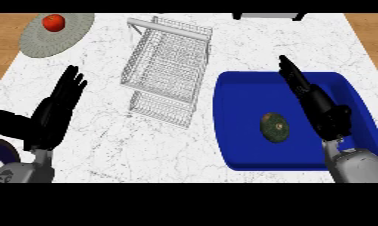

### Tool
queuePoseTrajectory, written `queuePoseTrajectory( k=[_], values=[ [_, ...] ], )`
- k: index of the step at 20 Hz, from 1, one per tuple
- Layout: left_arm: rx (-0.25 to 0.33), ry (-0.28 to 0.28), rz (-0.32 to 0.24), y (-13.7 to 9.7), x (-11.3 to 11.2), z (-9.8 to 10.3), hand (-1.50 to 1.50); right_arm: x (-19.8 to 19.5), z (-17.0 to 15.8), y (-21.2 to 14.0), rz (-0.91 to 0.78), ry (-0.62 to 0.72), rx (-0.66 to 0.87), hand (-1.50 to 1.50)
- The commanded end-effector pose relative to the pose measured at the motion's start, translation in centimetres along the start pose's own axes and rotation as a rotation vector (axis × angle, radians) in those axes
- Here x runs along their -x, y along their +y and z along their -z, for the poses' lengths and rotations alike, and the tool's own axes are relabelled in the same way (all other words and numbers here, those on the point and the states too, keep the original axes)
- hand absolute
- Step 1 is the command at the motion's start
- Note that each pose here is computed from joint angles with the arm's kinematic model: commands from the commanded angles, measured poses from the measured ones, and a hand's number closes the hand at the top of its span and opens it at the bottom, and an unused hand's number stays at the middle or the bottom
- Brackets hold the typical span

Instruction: Pick the squash from the tray and place it in the tiered basket

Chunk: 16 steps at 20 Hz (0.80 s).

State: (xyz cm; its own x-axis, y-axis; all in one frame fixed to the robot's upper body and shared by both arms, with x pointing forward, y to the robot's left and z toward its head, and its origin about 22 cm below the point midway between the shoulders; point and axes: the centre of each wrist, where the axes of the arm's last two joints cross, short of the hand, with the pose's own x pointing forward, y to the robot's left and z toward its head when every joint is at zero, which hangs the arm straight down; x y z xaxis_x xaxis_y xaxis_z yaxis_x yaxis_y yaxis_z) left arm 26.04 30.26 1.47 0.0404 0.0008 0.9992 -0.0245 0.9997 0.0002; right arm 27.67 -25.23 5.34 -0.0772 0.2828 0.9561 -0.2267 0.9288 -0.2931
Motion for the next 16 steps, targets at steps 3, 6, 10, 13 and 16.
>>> queuePoseTrajectory(
  k=[3,6,10,13,16],
  values=[
    [-0.019,0.01,0.074,0.6,-1.8,0.0,0.0,-2.3,-0.7,3.6,0.0,-0.272,0.098,1.5],
    [-0.014,0.05,0.155,0.7,-2.2,0.2,0.0,-5.8,0.2,6.5,0.05,-0.521,0.21,1.5],
    [-0.01,0.1,0.111,1.6,-0.9,-1.0,0.0,3.2,-2.5,2.9,0.0,0.029,0.819,-1.5],
    [0.036,0.106,0.104,-0.7,0.0,-1.0,0.0,2.3,-2.9,6.9,-0.119,-0.079,0.875,-1.5],
    [0.01,0.101,0.118,-0.4,-2.3,-0.5,0.0,1.4,-3.7,6.9,-0.263,-0.117,0.867,-1.5]
  ],
)
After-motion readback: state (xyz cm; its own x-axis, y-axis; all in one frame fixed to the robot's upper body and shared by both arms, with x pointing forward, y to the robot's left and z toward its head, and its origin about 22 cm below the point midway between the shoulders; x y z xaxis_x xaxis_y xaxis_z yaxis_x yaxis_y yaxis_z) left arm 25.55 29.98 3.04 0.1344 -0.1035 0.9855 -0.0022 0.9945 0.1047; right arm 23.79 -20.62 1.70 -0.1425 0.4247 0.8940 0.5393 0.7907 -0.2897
